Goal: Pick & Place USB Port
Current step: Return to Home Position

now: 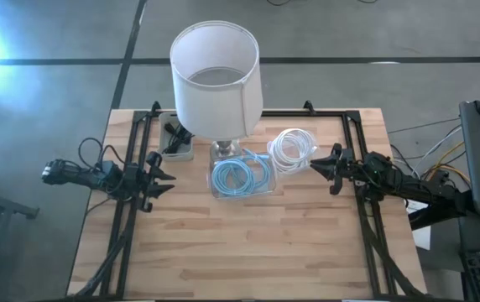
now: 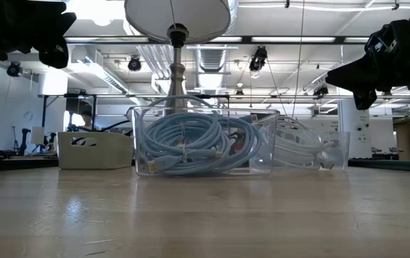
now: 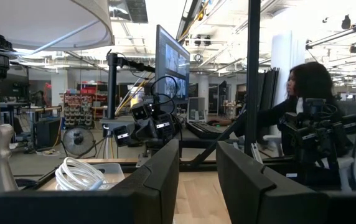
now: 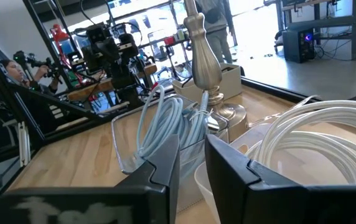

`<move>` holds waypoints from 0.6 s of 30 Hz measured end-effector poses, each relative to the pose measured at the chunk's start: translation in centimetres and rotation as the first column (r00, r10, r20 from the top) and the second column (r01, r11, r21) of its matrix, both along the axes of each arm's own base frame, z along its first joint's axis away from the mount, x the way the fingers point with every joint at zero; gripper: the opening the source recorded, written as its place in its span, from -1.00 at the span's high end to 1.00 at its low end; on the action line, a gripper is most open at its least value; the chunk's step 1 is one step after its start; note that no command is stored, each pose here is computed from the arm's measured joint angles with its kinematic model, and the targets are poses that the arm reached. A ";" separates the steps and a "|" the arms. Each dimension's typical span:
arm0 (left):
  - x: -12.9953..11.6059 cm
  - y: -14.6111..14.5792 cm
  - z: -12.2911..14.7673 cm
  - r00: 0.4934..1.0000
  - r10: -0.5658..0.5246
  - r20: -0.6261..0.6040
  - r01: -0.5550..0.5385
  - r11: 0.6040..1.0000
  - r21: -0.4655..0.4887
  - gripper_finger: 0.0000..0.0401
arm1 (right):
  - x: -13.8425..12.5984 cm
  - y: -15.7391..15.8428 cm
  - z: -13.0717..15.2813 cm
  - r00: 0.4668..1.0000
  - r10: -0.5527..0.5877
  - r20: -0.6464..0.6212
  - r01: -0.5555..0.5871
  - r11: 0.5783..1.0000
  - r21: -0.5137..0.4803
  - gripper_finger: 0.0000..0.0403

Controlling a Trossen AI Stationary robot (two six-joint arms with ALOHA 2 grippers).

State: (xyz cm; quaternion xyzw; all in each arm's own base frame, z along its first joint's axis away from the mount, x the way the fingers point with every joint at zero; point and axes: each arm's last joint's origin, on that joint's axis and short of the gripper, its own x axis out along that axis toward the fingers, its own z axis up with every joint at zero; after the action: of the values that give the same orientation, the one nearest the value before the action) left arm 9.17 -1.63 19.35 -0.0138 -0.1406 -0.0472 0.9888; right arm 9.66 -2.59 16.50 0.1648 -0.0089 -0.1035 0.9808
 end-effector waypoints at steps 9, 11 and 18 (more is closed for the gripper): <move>0.0 0.0 0.0 1.000 -0.001 0.000 0.001 1.000 0.000 0.45 | 0.0 0.0 0.0 1.000 0.000 0.000 0.000 1.000 0.000 0.57; 0.0 0.0 0.0 1.000 -0.001 0.000 0.001 1.000 0.000 0.45 | 0.0 0.0 0.0 1.000 0.000 0.000 0.000 1.000 0.000 0.56; 0.0 0.0 0.0 1.000 0.000 0.000 0.000 1.000 0.000 0.45 | 0.0 0.0 0.0 1.000 0.001 0.000 -0.001 1.000 0.000 0.58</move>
State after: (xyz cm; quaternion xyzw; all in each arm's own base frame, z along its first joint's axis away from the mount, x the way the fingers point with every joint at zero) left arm 9.17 -1.64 19.35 -0.0138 -0.1406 -0.0474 0.9888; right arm 9.66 -2.59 16.50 0.1648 -0.0089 -0.1032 0.9809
